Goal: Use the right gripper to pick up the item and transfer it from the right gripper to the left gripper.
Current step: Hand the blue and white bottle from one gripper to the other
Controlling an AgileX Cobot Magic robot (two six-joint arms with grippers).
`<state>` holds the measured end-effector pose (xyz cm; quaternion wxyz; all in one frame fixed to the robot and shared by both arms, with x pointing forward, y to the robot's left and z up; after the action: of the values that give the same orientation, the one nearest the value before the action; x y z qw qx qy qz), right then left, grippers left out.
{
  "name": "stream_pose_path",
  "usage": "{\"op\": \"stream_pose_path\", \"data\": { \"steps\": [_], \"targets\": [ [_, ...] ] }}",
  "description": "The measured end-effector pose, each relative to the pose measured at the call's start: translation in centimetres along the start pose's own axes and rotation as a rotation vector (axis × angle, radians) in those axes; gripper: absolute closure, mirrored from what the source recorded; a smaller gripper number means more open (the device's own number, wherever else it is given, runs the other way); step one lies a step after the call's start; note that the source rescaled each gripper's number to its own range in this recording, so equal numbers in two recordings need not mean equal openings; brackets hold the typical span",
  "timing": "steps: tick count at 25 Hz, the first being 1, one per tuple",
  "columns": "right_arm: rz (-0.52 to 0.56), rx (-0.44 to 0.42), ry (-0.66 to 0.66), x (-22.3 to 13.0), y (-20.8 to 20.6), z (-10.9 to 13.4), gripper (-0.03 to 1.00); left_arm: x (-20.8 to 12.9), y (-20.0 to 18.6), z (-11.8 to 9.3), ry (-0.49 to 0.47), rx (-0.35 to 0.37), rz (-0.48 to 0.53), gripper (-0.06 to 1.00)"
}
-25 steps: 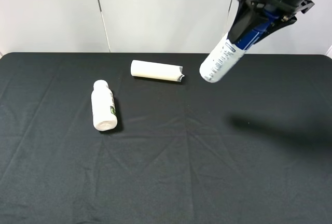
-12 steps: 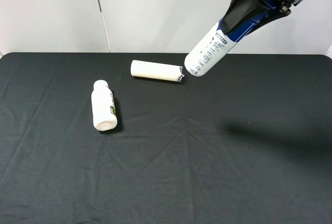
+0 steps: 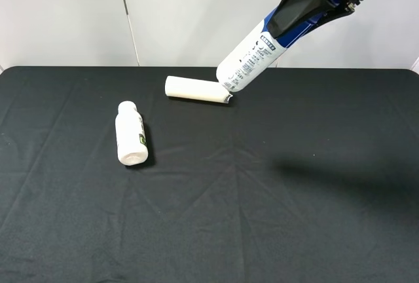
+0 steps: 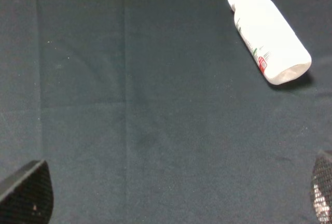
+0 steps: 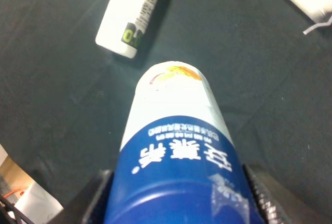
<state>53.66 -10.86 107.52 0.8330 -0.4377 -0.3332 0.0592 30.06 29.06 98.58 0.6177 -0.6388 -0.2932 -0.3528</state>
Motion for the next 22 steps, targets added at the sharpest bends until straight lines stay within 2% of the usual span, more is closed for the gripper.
{"op": "stream_pose_path", "data": {
  "steps": [12,19,22],
  "targets": [
    [-0.033,0.077,-0.129,0.6,0.1,1.7,0.96,0.0,0.0,0.0,0.000,0.000,0.000,-0.04],
    [0.017,0.145,-0.275,-0.3,1.7,5.9,0.96,0.5,-0.2,0.0,0.022,-0.001,-0.023,-0.04],
    [0.030,0.156,-0.302,-0.6,2.1,6.8,0.96,1.0,-0.5,-0.5,0.047,-0.025,-0.046,-0.04]
  ]
}}
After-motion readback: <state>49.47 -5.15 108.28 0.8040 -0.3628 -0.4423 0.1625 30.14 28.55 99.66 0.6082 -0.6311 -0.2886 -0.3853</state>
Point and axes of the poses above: a point on each arm's last joint axis where the gripper is mounted, y pointing out along that axis toward the gripper, z along the wrist's bending axis when the last joint is at zero, x = y × z, the point moved 9 cm from there along y, pointing out along that axis toward the gripper, and after that the axes turned 3 degrees about y, right-handed, at the moved point
